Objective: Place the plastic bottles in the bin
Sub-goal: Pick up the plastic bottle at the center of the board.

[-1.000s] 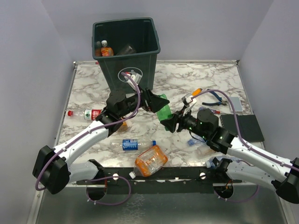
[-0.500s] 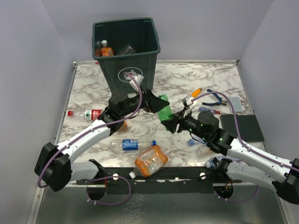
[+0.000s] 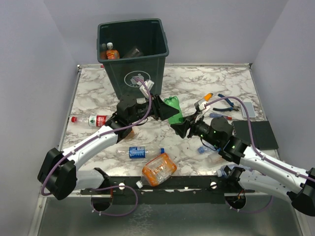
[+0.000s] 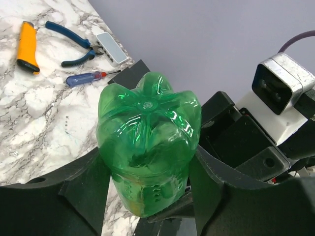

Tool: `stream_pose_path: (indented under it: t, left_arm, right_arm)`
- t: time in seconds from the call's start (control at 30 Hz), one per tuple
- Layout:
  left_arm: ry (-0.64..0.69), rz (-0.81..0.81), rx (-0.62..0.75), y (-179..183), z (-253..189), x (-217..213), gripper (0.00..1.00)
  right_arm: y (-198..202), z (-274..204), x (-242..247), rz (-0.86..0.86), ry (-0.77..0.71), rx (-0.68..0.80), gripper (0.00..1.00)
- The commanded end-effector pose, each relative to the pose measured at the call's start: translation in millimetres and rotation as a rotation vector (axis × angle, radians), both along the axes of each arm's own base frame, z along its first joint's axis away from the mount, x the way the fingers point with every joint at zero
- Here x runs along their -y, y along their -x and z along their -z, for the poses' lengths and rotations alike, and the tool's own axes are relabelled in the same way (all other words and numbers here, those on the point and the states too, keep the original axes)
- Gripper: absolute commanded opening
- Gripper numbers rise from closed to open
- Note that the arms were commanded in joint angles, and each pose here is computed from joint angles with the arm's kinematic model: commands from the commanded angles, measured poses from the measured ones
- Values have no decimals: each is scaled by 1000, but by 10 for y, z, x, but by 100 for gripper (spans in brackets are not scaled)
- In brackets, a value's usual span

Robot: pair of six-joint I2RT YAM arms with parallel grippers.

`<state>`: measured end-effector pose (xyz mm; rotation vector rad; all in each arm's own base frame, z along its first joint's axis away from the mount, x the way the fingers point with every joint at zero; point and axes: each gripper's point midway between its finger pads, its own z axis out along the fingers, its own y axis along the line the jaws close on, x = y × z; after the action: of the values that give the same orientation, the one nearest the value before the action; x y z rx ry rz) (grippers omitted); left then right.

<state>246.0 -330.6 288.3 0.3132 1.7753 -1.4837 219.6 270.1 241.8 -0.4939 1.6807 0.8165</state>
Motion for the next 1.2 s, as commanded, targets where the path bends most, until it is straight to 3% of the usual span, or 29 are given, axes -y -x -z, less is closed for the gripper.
stream_pose_path:
  t: [0.0,0.03,0.13,0.2,0.47,0.6,0.73,0.87,1.0,1.1,1.17]
  left_arm:
    - [35,-37,60,-21,-183,-38,39]
    - [39,-51,71,-38,-210,-53,36]
    - [51,-101,126,-96,-331,-107,27]
    - [59,-139,186,-128,-461,-166,21]
    - [6,-291,536,-266,-1049,-417,2]
    - [-96,-318,784,-236,-1193,-538,0]
    - [-228,-237,1089,-79,-1092,-526,1]
    - [-428,-177,1438,111,-764,-418,0]
    - [-748,-203,1708,149,-396,-449,0]
    - [-960,-138,1830,218,-95,-496,0]
    - [-1033,-105,1866,257,21,-538,0]
  right_arm:
    - [21,14,15,-1,-2,13,44]
    - [27,17,7,-5,-4,7,50]
    - [42,26,-21,-8,-2,-43,86]
    - [63,-20,-70,-22,-8,-87,99]
    - [239,-540,-199,-114,-54,-178,100]
    - [299,-862,-59,-78,-133,-166,100]
    - [334,-1199,152,-22,-257,-144,100]
    - [337,-1343,161,-11,-362,-217,100]
    - [320,-1366,85,-41,-444,-324,100]
    - [229,-1398,128,-61,-506,-388,100]
    - [135,-1326,185,-57,-514,-427,100]
